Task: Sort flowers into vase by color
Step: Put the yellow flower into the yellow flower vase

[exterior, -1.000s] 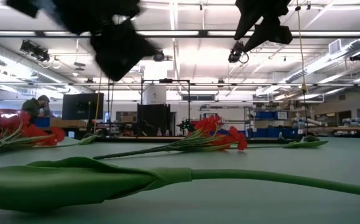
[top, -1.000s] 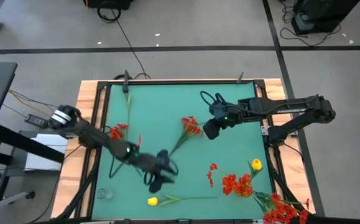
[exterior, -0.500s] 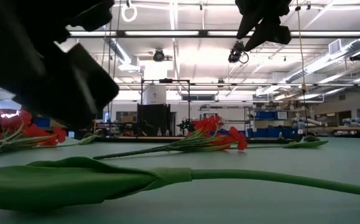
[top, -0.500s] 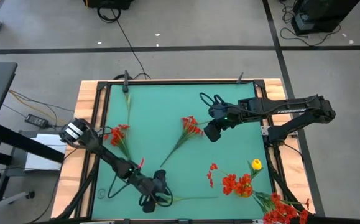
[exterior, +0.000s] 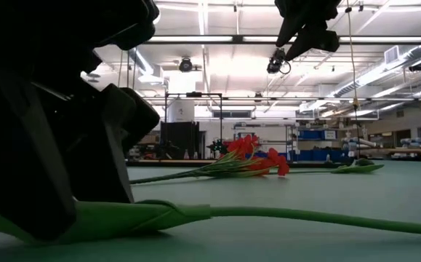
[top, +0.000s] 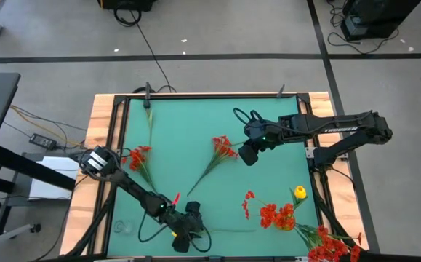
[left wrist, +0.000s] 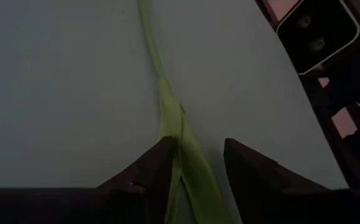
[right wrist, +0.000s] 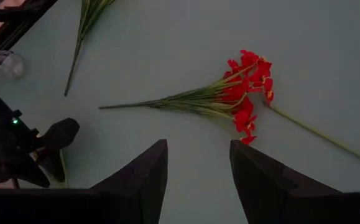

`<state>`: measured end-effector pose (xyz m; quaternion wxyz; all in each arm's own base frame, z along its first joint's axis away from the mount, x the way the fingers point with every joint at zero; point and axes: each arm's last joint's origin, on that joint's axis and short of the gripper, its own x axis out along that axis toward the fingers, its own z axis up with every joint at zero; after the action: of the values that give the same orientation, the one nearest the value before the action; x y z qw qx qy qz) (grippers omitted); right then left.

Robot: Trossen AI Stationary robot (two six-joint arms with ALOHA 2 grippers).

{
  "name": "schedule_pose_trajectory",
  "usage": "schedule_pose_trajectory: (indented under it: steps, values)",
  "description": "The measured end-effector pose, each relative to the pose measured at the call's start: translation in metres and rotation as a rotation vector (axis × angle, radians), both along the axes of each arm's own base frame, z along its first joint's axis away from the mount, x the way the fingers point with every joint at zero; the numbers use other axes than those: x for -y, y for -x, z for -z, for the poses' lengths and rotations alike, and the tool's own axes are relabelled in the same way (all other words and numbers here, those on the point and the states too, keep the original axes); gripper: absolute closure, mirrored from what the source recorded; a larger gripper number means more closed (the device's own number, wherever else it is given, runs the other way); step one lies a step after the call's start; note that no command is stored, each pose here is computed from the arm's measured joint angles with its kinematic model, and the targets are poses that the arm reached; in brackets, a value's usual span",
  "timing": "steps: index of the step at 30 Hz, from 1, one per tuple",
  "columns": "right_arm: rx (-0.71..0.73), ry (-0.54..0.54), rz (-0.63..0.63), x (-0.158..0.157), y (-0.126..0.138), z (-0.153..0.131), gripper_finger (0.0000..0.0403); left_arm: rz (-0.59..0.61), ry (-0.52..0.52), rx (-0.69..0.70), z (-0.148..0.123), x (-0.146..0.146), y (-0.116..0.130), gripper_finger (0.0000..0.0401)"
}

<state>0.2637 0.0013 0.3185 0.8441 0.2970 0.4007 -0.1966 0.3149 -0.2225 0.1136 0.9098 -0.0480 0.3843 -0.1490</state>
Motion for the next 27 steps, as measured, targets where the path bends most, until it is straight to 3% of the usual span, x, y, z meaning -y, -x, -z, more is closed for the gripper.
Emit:
schedule_pose_trajectory:
  steps: [5, 10, 14, 21, 27]
  values:
    - [-0.001, 0.005, -0.006, 0.0, 0.0, 0.0, 0.0222, -0.007, -0.016, -0.012, 0.001, -0.001, 0.001, 0.0287]
    - [-0.003, 0.025, -0.017, 0.001, 0.0, 0.0, 0.0222, -0.002, -0.041, -0.028, 0.001, -0.002, 0.001, 0.038]
    - [-0.003, 0.026, -0.007, 0.004, 0.0, 0.0, 0.0222, 0.039, -0.102, -0.055, -0.004, 0.0, -0.002, 0.0388]
    - [0.0, 0.028, 0.007, 0.01, 0.0, 0.0, 0.0222, 0.109, -0.387, -0.174, -0.038, -0.008, -0.009, 0.0392]
    - [0.029, -0.012, -0.015, 0.014, -0.003, -0.002, 0.0221, 0.16, -0.642, -0.149, -0.098, -0.031, -0.016, 0.0393]
